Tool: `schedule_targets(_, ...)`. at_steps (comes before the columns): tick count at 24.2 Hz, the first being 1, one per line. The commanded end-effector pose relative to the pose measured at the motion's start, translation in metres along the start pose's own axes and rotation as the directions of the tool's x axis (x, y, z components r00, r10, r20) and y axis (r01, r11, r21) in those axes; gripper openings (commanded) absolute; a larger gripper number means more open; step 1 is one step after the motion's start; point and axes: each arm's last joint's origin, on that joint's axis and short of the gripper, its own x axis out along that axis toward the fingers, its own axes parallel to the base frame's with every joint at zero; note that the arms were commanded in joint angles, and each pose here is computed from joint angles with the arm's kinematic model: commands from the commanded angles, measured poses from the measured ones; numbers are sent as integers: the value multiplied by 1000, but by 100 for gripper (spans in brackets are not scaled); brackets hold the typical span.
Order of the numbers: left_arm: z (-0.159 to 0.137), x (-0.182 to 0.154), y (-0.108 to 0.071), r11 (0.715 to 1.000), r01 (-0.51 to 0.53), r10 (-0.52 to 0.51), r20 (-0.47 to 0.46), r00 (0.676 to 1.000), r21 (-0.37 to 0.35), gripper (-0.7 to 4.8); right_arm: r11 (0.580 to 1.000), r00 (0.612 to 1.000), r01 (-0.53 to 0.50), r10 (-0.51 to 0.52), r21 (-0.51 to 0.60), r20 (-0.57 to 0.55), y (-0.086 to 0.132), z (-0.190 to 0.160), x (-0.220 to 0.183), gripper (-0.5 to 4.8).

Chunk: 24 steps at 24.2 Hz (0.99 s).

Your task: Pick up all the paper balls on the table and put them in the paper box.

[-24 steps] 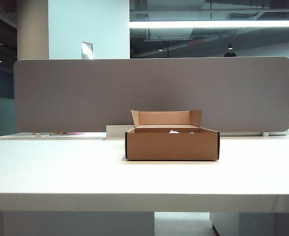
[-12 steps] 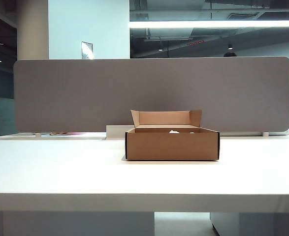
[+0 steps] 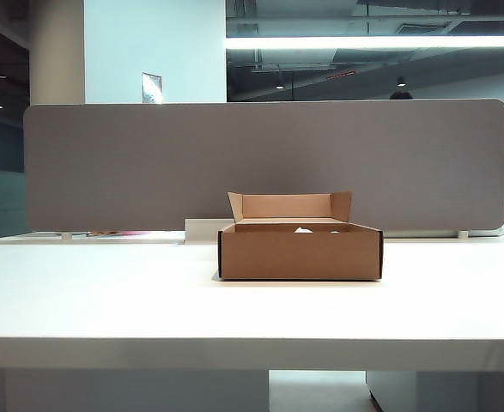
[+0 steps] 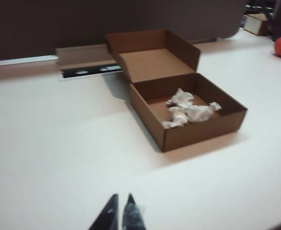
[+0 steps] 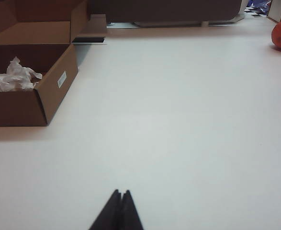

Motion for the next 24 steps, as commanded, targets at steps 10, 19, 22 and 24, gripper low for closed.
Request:
schedule_targets(10, -62, 17, 7, 972, -231, 232, 18, 973, -44, 15, 1000, 1000, -1, 1, 4, 6, 0, -1, 0, -5)
schedule_targets(19, -96, 9, 19, 976, -206, 213, 104, 972, -73, 15, 1000, 1000, -1, 1, 4, 7, 0, -1, 0, -5)
schedule_targets(22, -94, 6, 21, 972, -224, 232, 129, 964, -73, 15, 1000, 1000, -1, 1, 4, 7, 0, -1, 0, -5)
schedule_targets(24, -94, 2, 23, 964, -254, 263, 151, 953, -78, 15, 1000, 1000, -2, 2, 4, 7, 0, -1, 0, -5)
